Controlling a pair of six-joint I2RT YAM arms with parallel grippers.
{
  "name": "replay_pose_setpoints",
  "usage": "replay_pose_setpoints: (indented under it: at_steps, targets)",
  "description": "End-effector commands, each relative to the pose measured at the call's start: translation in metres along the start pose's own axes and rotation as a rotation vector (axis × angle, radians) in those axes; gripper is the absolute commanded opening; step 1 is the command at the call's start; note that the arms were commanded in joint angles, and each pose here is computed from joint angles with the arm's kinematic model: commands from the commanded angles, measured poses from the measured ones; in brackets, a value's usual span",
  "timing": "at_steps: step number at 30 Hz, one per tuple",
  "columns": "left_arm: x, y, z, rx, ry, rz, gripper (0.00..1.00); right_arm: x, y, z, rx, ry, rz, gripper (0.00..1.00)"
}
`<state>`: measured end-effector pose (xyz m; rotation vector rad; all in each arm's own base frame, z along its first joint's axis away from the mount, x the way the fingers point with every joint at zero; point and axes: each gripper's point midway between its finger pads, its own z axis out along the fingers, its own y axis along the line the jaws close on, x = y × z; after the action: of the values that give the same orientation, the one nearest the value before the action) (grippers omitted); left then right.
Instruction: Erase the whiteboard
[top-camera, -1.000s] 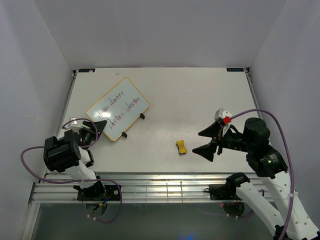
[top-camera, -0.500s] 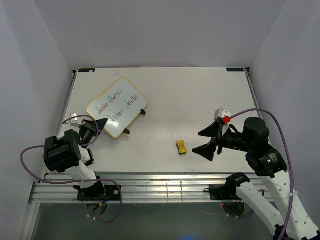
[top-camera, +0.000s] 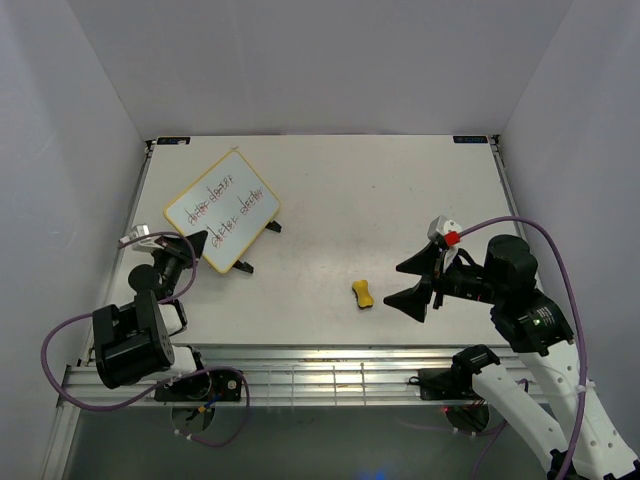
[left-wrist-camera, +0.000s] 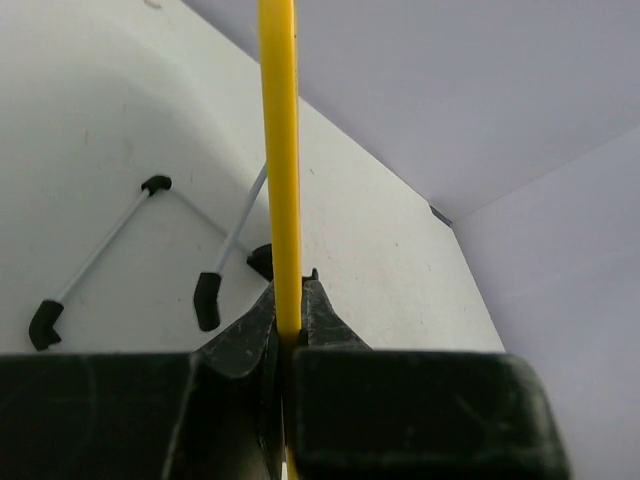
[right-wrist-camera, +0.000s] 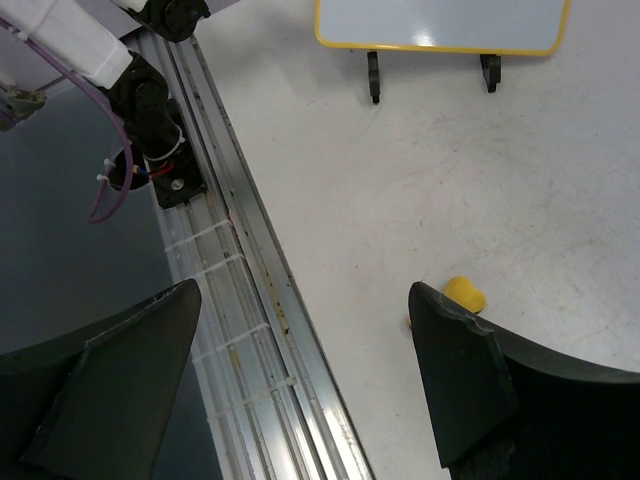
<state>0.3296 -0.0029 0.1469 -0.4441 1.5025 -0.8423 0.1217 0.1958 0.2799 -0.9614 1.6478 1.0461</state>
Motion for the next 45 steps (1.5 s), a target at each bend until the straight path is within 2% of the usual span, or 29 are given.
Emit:
replay_pose_setpoints:
  at_steps: [1,5,11,14,15,17,18,19,21,23,25,28,29,30,31,35,40,45]
  targets:
    - [-0.033,-0.025,0.011,0.069,-0.097,0.140,0.00,-0.008,-0.003,0.002,0.018,-0.041,0.002,0.90]
    - [-0.024,-0.027,0.009,0.081,-0.078,0.128,0.00,-0.008,-0.005,0.003,0.030,-0.052,0.018,0.90]
    - [-0.036,-0.063,0.007,0.192,-0.098,0.142,0.00,-0.005,-0.027,0.010,0.125,-0.087,0.092,0.90]
    - [-0.043,-0.082,0.015,0.195,-0.072,0.164,0.00,0.009,-0.060,0.017,0.278,-0.087,0.260,0.90]
    - [-0.057,-0.104,0.014,0.235,-0.103,0.207,0.00,0.017,-0.075,0.021,0.347,-0.075,0.337,0.90]
    - [-0.060,-0.123,0.016,0.246,-0.101,0.210,0.00,0.029,-0.091,0.024,0.418,-0.052,0.394,0.90]
    - [-0.057,-0.125,0.016,0.228,-0.080,0.201,0.00,0.039,-0.107,0.024,0.494,-0.029,0.431,0.90]
    - [-0.071,-0.149,0.012,0.258,-0.107,0.218,0.00,0.046,-0.115,0.025,0.531,-0.013,0.440,0.90]
    - [-0.063,-0.154,0.009,0.210,-0.045,0.143,0.00,0.067,-0.134,0.026,0.620,0.053,0.468,0.90]
    - [-0.069,-0.179,-0.005,0.228,-0.027,0.085,0.00,0.083,-0.143,0.026,0.666,0.117,0.477,0.90]
    - [-0.050,-0.168,-0.017,0.131,0.084,0.006,0.00,0.099,-0.148,0.033,0.679,0.195,0.496,0.90]
    - [-0.033,-0.162,-0.049,-0.009,0.154,-0.069,0.00,0.120,-0.139,0.052,0.644,0.324,0.483,1.00]
    - [-0.026,-0.162,-0.067,-0.052,0.171,-0.088,0.00,0.125,-0.137,0.056,0.650,0.364,0.474,0.95]
    - [-0.025,-0.163,-0.075,-0.069,0.169,-0.094,0.00,0.138,-0.145,0.056,0.719,0.429,0.464,0.94]
    - [-0.022,-0.164,-0.082,-0.079,0.177,-0.092,0.00,0.134,-0.137,0.066,0.710,0.450,0.434,0.93]
    - [0.006,-0.164,-0.106,-0.134,0.352,-0.074,0.00,0.142,-0.123,0.092,0.702,0.512,0.408,0.86]
    - [0.000,-0.175,-0.122,-0.178,0.370,-0.008,0.00,0.165,-0.116,0.108,0.736,0.633,0.378,0.80]
    - [0.011,-0.177,-0.135,-0.173,0.431,0.013,0.00,0.173,-0.119,0.118,0.723,0.663,0.367,0.77]
